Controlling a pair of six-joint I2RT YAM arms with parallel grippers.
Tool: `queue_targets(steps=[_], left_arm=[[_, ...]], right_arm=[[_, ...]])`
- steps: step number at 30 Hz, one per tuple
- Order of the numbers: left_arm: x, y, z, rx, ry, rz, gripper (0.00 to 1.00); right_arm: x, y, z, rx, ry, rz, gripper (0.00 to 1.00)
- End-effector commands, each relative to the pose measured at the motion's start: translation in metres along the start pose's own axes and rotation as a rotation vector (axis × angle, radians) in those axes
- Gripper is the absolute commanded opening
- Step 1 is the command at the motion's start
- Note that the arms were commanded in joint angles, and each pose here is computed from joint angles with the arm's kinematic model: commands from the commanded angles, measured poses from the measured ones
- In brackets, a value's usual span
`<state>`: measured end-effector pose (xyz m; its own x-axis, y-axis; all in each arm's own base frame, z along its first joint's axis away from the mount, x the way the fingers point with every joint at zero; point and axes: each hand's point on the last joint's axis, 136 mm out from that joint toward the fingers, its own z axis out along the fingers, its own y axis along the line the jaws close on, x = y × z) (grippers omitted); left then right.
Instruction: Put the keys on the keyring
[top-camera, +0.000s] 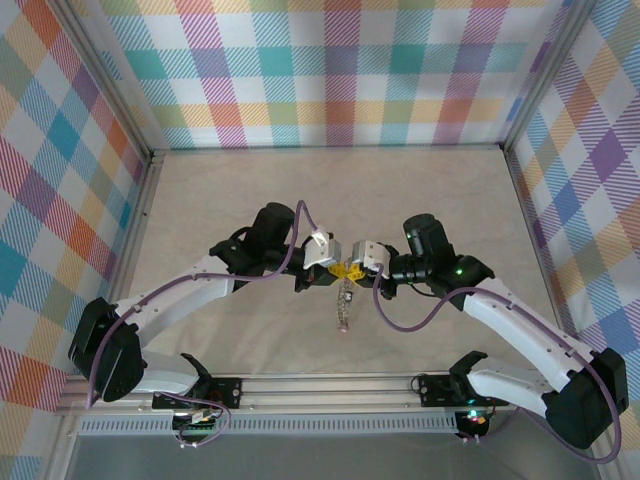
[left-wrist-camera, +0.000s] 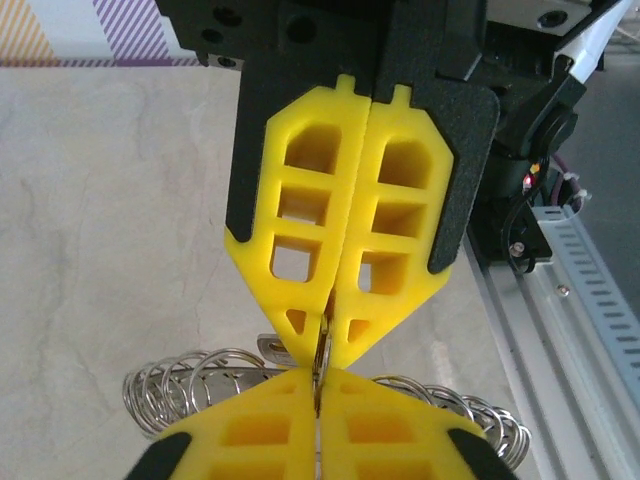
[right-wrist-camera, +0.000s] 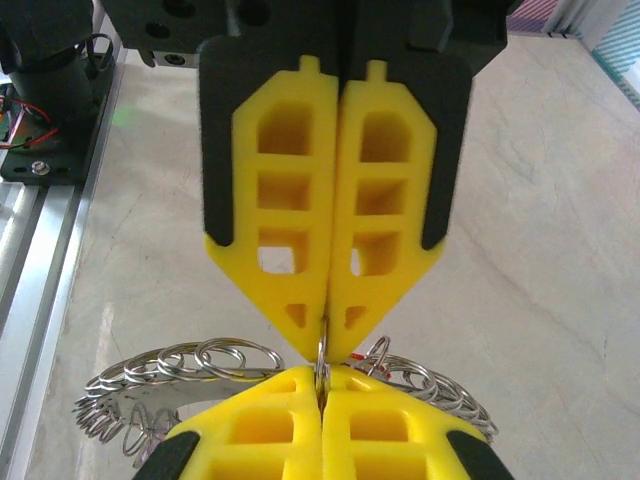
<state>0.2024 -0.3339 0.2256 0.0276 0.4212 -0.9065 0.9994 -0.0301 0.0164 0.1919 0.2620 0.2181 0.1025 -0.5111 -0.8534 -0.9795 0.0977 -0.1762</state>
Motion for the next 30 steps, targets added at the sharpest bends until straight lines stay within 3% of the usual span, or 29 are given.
queue_targets(steps=[1,4,7,12,17,26,30], left_arm=[[-0.027,-0.011,-0.003,0.046,-0.077,0.050,0.00],[-0.029,-0.014,-0.004,0.064,-0.093,0.059,0.00],[-0.032,-0.013,-0.007,0.038,-0.121,0.067,0.00],[-0.040,-0.010,-0.016,0.032,-0.172,0.060,0.00],[-0.048,-0.010,-0.019,0.041,-0.234,0.050,0.00],[-0.051,-0.007,-0.015,0.051,-0.283,0.021,0.00],[-0.051,-0.007,-0.016,0.046,-0.283,0.021,0.00]], right_arm=[[-0.015,0.000,-0.003,0.008,-0.056,-0.041,0.00],[-0.014,0.002,-0.002,-0.001,-0.062,-0.041,0.01],[-0.018,-0.001,-0.009,0.032,-0.114,-0.019,0.21],[-0.018,-0.003,-0.024,0.079,-0.200,-0.002,0.33],[-0.018,0.001,-0.041,0.063,-0.274,0.022,0.32],[-0.026,0.009,-0.041,-0.016,-0.320,0.005,0.14],[-0.024,0.011,-0.039,-0.040,-0.318,0.002,0.16]])
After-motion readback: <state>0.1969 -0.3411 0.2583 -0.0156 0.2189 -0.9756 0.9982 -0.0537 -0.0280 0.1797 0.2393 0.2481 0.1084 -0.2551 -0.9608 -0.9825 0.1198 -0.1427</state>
